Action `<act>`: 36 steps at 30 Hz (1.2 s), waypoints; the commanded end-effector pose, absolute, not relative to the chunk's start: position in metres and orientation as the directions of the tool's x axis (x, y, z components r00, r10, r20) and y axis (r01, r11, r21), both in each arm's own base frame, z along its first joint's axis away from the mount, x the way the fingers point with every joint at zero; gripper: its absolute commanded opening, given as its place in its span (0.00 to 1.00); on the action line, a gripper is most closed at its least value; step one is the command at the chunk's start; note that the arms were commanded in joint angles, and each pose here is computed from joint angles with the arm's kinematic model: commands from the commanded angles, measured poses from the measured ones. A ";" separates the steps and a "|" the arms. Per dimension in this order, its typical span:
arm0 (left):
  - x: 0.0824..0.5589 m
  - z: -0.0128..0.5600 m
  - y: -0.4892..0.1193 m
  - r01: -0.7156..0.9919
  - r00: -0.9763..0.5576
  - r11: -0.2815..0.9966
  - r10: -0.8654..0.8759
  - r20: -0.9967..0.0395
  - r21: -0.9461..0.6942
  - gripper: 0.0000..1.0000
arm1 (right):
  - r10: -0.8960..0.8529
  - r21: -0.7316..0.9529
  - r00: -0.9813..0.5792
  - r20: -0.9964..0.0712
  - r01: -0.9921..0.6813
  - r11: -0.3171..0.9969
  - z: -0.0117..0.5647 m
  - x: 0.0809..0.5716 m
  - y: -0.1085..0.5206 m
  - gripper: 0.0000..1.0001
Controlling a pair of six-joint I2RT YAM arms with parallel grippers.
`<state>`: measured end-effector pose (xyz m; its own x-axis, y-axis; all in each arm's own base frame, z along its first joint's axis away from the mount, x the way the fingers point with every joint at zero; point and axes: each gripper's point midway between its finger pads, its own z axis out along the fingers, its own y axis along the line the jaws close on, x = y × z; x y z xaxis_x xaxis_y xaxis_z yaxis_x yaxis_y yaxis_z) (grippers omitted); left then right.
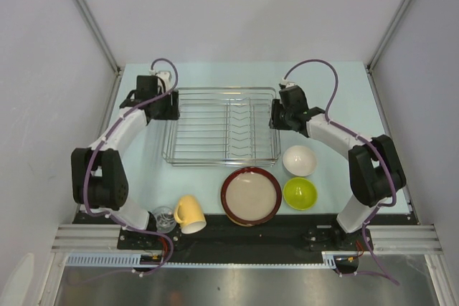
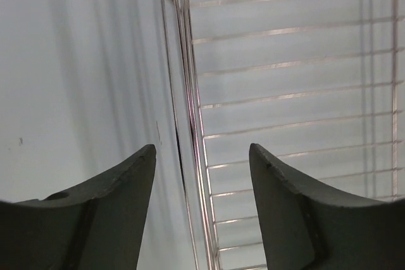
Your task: Load the mixed dishes into the dish rack
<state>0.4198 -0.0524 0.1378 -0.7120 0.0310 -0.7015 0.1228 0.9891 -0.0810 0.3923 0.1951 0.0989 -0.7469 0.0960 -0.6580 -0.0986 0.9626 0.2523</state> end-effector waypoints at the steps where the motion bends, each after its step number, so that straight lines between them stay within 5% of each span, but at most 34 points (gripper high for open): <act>1: 0.390 0.109 -0.052 0.190 -0.759 0.980 0.114 -0.641 -0.051 0.63 | 0.104 0.250 -0.715 -0.692 -0.102 0.963 0.112 0.398 0.197 0.32; 3: 0.388 0.100 -0.052 0.189 -0.775 0.980 0.116 -0.621 -0.053 0.56 | 0.114 0.259 -0.710 -0.695 -0.100 0.961 0.112 0.401 0.197 0.22; 11: 0.412 0.089 -0.054 0.187 -0.779 0.981 0.118 -0.616 -0.049 0.42 | 0.149 0.271 -0.693 -0.705 -0.070 0.960 0.111 0.415 0.187 0.11; 31: 0.505 0.101 -0.093 0.196 -0.737 0.977 0.087 -0.670 -0.089 0.41 | 0.241 0.298 -0.657 -0.715 0.025 0.954 0.105 0.477 0.151 0.07; 34: 0.515 0.107 -0.100 0.209 -0.722 0.973 0.090 -0.687 -0.092 0.41 | 0.245 0.296 -0.655 -0.714 0.033 0.954 0.105 0.479 0.147 0.21; 36: 0.515 0.109 -0.101 0.208 -0.728 0.973 0.085 -0.680 -0.102 0.43 | 0.247 0.295 -0.653 -0.716 0.038 0.955 0.106 0.479 0.145 0.48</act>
<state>0.5000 -0.0824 0.0847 -0.7633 0.1015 -0.6380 0.1847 0.9806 -0.0649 0.4640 0.1551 0.0980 -0.6879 0.2193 -0.6919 0.0045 0.9545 0.2981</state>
